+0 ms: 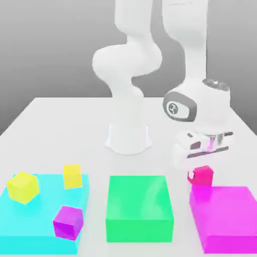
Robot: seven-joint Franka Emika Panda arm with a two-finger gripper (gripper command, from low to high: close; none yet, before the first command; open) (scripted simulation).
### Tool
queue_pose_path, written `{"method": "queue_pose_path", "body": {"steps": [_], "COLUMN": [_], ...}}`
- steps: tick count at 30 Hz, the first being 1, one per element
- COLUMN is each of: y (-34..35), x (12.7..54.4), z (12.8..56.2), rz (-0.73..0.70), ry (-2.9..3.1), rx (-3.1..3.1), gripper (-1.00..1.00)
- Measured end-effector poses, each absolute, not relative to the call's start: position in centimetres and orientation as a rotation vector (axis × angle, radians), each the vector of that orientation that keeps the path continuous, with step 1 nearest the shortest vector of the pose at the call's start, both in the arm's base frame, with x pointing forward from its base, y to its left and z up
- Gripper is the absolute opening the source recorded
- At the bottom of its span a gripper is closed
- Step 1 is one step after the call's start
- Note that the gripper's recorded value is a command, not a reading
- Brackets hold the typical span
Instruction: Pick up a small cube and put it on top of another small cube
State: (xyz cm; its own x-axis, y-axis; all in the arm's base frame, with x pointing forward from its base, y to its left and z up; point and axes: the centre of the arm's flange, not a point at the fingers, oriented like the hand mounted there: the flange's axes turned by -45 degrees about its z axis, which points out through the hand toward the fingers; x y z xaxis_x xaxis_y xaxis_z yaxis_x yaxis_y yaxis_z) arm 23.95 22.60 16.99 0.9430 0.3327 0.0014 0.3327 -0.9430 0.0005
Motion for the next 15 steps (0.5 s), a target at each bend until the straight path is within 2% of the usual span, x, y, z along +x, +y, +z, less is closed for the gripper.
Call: {"method": "queue_pose_path", "body": {"steps": [3,8,15], "y": [22.5,17.4,3.7], "x": [23.8,32.6,43.4], "z": [19.3,22.0,26.3], "rz": [0.003,-0.002,-0.002], "ry": [0.534,0.283,-0.071], "rx": [3.094,3.133,3.148], "gripper": [-1.00,-1.00,-1.00]}}
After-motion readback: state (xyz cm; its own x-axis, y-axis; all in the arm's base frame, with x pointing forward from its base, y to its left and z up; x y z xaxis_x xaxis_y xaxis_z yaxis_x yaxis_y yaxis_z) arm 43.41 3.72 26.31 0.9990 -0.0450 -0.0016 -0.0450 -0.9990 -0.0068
